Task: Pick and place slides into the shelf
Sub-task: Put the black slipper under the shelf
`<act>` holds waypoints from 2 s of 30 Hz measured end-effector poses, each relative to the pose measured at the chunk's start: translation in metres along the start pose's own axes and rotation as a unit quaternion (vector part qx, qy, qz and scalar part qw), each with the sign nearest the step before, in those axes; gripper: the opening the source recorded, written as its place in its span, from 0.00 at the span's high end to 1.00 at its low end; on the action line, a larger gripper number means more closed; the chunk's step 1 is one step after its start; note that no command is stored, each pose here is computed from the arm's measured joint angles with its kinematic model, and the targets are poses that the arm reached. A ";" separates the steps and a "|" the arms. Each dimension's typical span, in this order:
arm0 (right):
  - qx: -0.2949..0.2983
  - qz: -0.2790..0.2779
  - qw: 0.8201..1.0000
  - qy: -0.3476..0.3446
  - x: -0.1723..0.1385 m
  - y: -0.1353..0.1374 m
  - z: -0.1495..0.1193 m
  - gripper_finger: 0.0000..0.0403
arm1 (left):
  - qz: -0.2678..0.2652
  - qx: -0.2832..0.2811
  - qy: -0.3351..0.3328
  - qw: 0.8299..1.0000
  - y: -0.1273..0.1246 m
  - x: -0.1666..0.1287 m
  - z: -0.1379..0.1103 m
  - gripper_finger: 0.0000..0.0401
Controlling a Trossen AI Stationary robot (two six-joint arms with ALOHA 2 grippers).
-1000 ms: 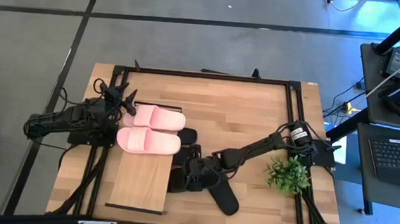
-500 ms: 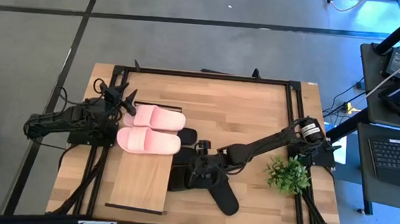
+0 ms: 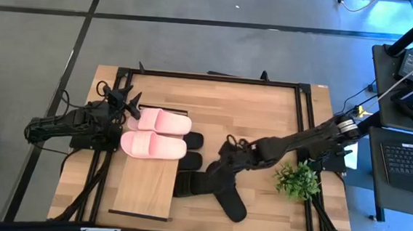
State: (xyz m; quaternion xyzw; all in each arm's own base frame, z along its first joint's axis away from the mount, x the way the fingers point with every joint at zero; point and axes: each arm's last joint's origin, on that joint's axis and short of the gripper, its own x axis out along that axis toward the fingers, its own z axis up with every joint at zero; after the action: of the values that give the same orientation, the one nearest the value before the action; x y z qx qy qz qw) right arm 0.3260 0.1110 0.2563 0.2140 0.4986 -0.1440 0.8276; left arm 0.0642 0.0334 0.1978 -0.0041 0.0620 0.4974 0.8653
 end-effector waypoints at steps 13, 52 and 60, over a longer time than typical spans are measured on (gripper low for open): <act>0.219 0.053 0.967 0.118 0.002 0.001 -0.011 0.45 | 0.000 -0.064 0.000 0.998 0.000 0.000 0.000 0.46; 0.313 0.161 0.934 0.061 0.064 -0.013 -0.037 0.70 | 0.000 -0.063 0.001 0.998 0.000 0.000 0.000 0.46; 0.298 0.160 0.939 0.064 0.078 -0.011 -0.038 0.71 | 0.000 -0.063 0.001 0.998 0.000 0.000 0.000 0.46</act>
State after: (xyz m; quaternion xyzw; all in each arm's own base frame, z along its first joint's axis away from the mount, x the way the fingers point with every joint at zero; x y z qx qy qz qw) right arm 0.3277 0.1184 0.1691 0.5366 0.4438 -0.1380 0.7043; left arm 0.0641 0.0334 0.1974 -0.0593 0.0317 0.5007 0.8630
